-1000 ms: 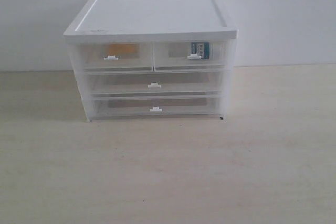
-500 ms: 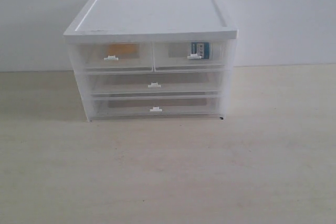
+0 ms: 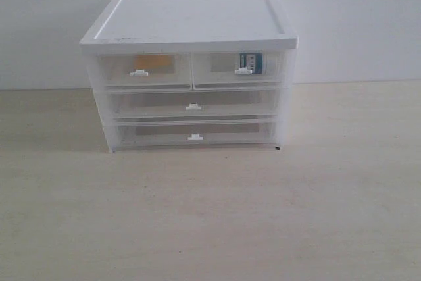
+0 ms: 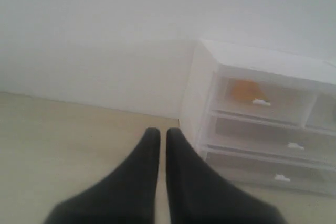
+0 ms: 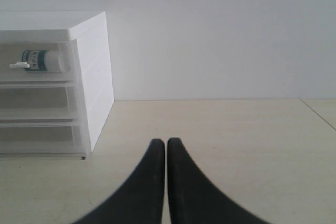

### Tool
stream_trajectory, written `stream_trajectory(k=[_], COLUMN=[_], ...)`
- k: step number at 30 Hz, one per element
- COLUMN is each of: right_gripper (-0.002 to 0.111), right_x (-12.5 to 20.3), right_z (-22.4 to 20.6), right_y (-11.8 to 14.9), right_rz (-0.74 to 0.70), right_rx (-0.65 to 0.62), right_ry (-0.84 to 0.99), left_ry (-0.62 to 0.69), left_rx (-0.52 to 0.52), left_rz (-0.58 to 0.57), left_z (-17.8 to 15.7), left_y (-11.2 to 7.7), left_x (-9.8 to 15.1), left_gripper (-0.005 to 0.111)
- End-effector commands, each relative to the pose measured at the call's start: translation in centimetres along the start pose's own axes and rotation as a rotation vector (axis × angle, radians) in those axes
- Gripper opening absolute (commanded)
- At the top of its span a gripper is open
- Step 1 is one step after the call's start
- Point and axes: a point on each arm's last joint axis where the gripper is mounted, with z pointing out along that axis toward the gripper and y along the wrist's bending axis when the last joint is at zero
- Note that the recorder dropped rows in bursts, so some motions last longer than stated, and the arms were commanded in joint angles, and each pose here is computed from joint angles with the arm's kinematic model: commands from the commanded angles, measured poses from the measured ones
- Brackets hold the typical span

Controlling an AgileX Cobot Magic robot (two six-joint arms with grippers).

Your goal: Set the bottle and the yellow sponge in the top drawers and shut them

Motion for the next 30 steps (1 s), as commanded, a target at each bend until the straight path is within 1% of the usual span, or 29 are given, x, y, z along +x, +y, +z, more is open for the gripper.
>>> stream_trajectory(k=[1,6,9,16,18,30], right_gripper=[0.000,0.000,0.000,0.000,0.000,0.000], right_x=[-0.1,-0.1,-0.1,-0.1,-0.1,-0.1], right_z=[0.0,0.0,0.0,0.0,0.0,0.0], right_y=[0.0,0.0,0.0,0.0,0.0,0.0], right_rz=[-0.010,-0.010,-0.010,-0.010,-0.010,-0.010], right_rx=[0.005,0.005,0.005,0.005,0.005,0.005], right_ry=[-0.008,-0.008,-0.008,-0.008,-0.008,-0.008], left_ry=[0.047,0.101,0.097,0.188,0.220,0.228], left_rx=[-0.010,-0.022,-0.024,-0.035,-0.042,-0.017], left_rz=[-0.033,-0.027,-0.009,0.001,0.023,0.069], left_z=[0.2,0.5,0.5,0.4,0.3,0.3], left_y=[0.3,0.6,0.7,0.8,0.9,0.8], left_x=[1.4,3.3,3.4,4.2,4.5,4.5], left_gripper=[0.004,0.004,0.004,0.004,0.004,0.004])
